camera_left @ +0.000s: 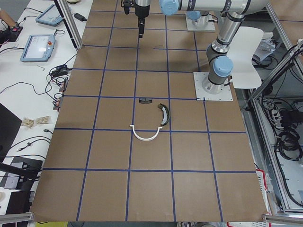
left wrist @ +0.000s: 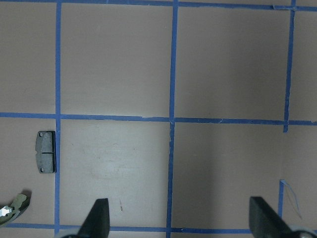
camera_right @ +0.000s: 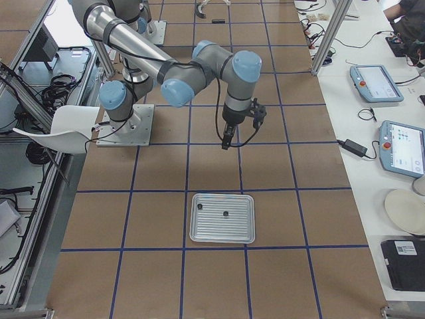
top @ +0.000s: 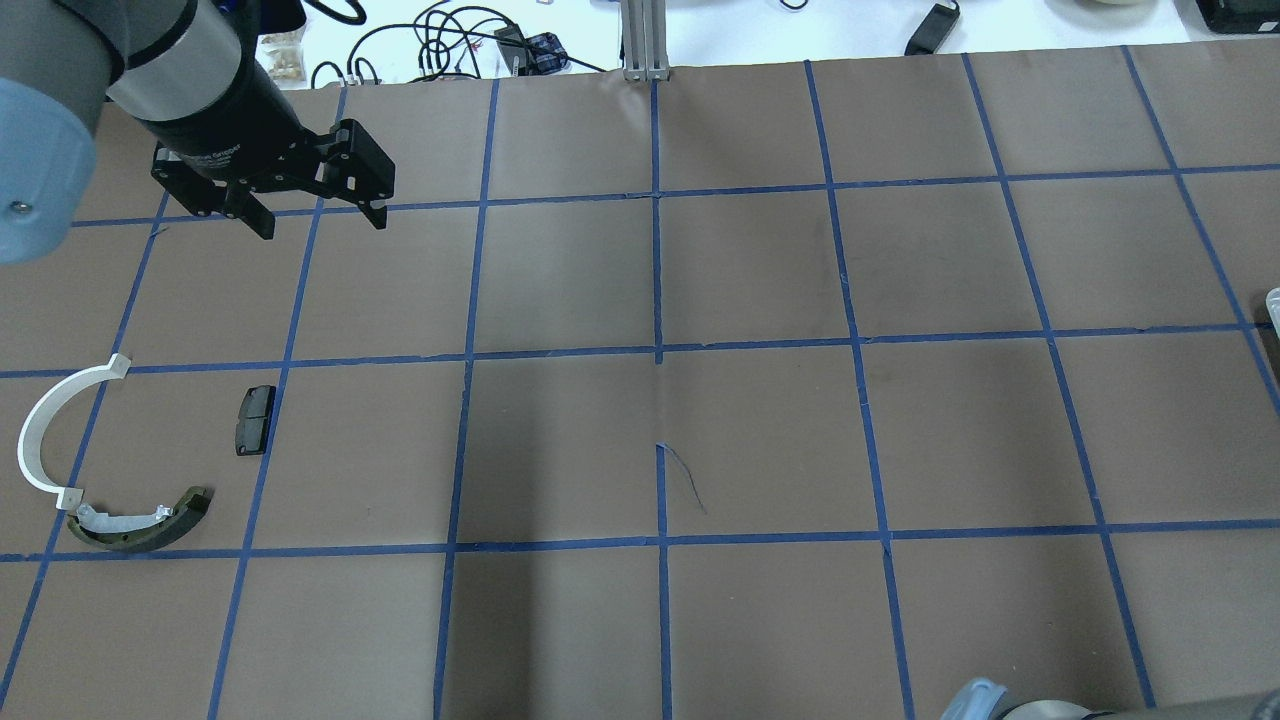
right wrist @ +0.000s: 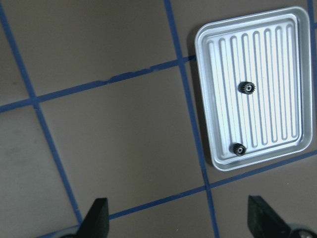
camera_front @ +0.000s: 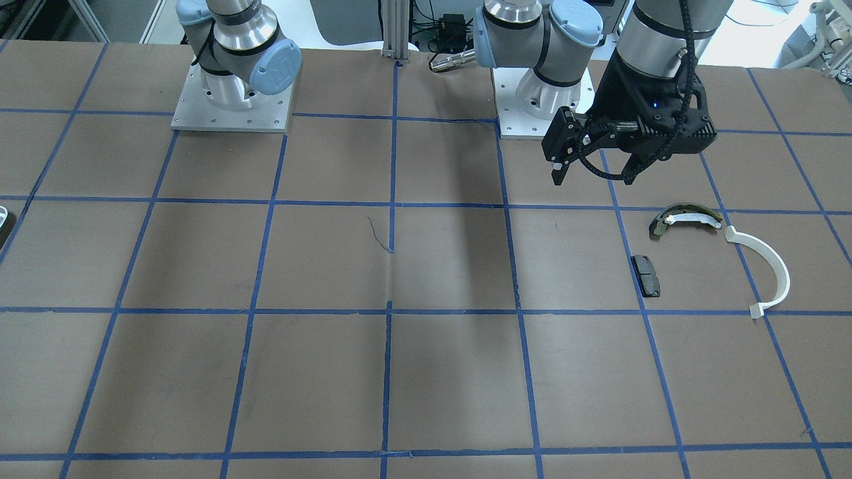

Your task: Place bearing gear from tray to pile

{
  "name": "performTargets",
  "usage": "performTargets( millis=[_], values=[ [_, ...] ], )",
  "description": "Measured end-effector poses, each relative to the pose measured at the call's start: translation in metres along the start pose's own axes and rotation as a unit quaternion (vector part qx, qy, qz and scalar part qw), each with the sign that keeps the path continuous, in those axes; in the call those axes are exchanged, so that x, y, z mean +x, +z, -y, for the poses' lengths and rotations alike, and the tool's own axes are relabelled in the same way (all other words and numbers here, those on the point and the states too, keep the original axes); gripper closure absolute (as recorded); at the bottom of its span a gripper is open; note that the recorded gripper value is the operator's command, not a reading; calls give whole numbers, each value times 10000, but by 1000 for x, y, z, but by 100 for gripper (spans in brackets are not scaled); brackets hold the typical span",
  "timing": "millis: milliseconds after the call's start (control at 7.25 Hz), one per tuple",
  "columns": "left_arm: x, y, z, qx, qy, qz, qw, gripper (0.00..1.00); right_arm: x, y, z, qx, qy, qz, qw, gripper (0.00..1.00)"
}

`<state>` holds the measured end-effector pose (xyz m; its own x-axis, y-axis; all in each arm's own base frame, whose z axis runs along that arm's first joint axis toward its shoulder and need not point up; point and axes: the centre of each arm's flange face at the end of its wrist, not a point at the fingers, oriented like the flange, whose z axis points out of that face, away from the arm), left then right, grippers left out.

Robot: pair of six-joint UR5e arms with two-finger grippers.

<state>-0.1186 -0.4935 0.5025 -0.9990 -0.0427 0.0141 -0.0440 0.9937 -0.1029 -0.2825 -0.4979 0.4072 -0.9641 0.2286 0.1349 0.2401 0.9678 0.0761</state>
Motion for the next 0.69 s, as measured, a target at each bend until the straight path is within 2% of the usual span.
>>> performTargets(
  millis=[414, 552, 690],
  values=[
    [0, 0, 0, 1, 0, -1, 10000, 0, 67, 85, 31, -59, -36, 34, 10000, 0],
    [0, 0, 0, 1, 0, -1, 10000, 0, 76, 106, 38, -71, 12, 44, 10000, 3],
    [0, 0, 0, 0, 1, -1, 10000, 0, 84, 128, 46, -67, 66, 46, 9999, 11]
  ],
)
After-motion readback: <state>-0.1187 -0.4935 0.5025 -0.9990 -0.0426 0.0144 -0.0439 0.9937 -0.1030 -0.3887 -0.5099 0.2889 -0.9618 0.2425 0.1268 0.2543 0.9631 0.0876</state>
